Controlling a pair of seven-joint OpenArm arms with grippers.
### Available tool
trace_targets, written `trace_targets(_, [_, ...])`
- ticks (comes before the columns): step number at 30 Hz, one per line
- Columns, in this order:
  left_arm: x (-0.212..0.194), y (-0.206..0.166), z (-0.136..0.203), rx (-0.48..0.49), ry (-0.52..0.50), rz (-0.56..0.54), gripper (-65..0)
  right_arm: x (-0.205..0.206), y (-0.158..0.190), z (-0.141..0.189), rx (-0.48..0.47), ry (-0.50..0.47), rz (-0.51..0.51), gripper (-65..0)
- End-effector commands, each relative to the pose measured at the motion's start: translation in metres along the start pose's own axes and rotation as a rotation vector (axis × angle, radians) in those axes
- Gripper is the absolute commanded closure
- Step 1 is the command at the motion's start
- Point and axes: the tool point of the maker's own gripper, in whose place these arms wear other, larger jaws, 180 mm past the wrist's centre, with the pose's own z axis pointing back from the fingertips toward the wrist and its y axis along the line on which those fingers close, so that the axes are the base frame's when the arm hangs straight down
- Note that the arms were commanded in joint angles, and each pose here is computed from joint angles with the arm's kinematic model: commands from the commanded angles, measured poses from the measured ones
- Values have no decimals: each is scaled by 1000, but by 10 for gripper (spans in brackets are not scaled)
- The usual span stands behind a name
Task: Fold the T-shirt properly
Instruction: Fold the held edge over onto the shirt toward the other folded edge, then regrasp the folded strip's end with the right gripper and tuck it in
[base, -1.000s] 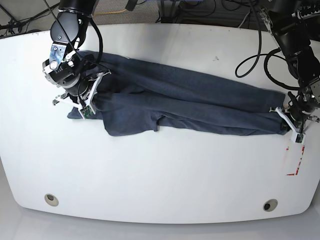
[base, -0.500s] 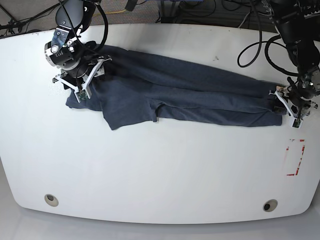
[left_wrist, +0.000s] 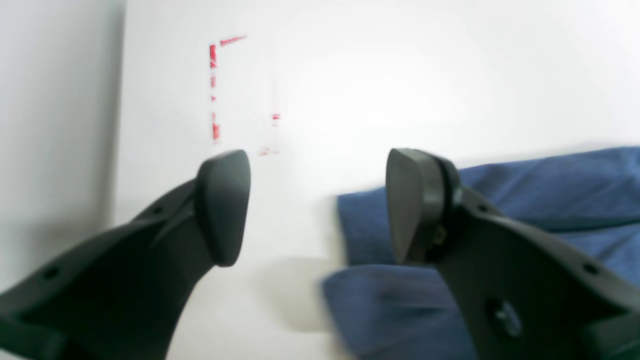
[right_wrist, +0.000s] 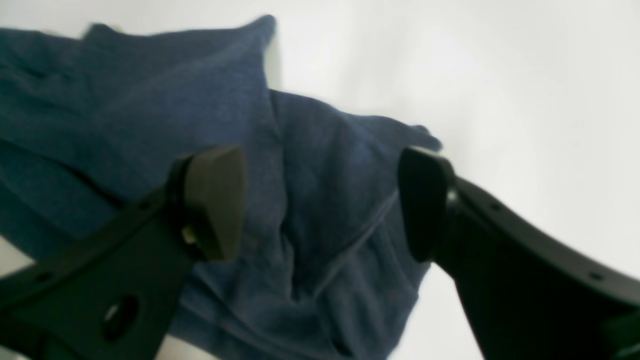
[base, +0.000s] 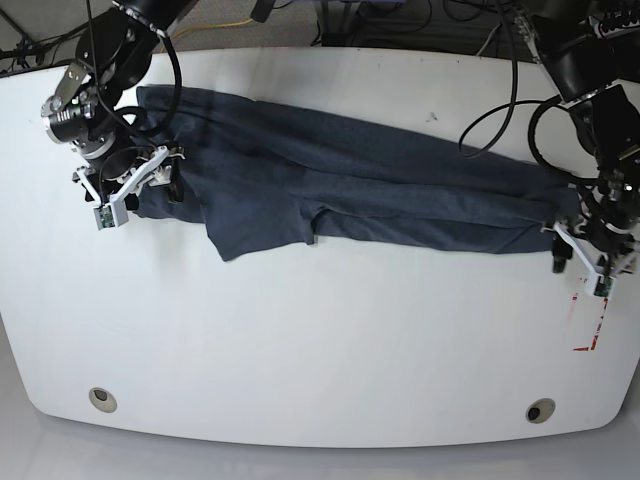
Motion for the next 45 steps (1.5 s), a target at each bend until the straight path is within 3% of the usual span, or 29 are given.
trace_targets(1, [6, -16, -11, -43, -11, 22, -399, 12, 3, -9, 57, -41, -38, -444])
trace_targets(4, [-11, -30, -21, -85, 39, 32, -397, 1, 7, -22, 118, -15, -102, -430])
trace_targets(10, [-54, -39, -24, -117, 134, 67, -397, -34, 12, -42, 205, 64, -217, -309])
trace_targets(16, [-100, -35, -11, -102, 219, 107, -397, -73, -18, -52, 201, 191, -284, -308])
trace_targets(21, [-135, -44, 3, -118, 289, 102, -397, -70, -42, -59, 201, 267, -231, -308])
trace_targets(28, [-151, -50, 24, -117, 315, 62, -397, -16, -51, -54, 201, 196, -75, -308])
trace_targets(34, [-145, -55, 32, -113, 295, 38, -397, 24, -39, -47, 230, 96, -23, -309])
trace_targets(36, [-142, -58, 32, -112, 286, 39, -397, 26, -32, -53, 248, 97, -25, -335])
trace_targets(40, [-140, -60, 35, -110, 280, 35, -397, 34, -16, -67, 297, 101, -22, -455])
trace_targets(45, [-139, -60, 36, -110, 276, 33, -397, 50, 14, -79, 360, 72, -12, -488])
